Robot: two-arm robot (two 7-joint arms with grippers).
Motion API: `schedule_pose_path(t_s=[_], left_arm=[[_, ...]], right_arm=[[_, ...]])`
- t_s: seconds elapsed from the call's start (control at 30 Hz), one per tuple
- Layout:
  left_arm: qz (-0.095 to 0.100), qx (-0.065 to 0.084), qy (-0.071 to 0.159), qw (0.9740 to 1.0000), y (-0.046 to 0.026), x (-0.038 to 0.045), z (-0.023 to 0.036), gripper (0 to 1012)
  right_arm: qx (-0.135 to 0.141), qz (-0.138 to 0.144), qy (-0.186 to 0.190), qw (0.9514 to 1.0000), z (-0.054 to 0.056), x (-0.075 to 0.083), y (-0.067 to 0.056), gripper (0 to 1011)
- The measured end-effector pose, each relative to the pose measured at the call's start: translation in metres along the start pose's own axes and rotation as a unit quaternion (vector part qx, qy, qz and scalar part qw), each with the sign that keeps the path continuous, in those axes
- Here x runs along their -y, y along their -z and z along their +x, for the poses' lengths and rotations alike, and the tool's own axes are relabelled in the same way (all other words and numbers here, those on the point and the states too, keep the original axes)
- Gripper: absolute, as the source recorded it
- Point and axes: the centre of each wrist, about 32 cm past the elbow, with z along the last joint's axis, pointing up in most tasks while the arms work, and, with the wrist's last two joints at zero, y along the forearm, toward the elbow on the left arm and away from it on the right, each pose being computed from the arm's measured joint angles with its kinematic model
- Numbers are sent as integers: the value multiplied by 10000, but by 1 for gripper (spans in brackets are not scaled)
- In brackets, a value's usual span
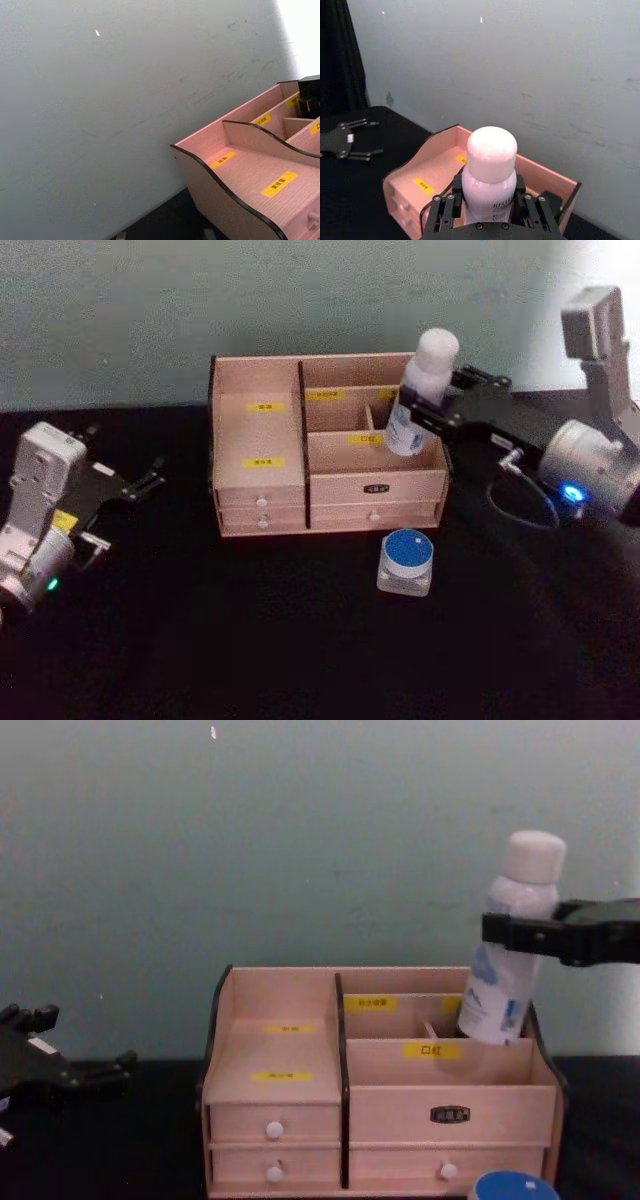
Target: Pick up the facial cleanser and watermelon frost from the table and place them into the tiered storage box.
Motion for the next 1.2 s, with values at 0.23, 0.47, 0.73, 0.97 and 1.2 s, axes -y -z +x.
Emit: schedule_pose_path(t_s=[0.23,0.47,0.73,0.97,1.2], left_arm=[[-1,0,0,10000,0,0,0,1001],[0,0,0,10000,0,0,0,1001],[0,0,0,10000,0,0,0,1002],[0,0,0,10000,0,0,0,1001],[0,0,1,10000,0,0,0,1001]], right_arm=[[-59,-56,-31,10000,92,-276,16,589],[-96,-126,-99,9998,144,-502,52,589],[-64,-120,-152,9998,174,-679,48,589],[-85,-164,-154,9997,198,-802,49,589],[-134,-214,-154,9996,215,-888,68,589]])
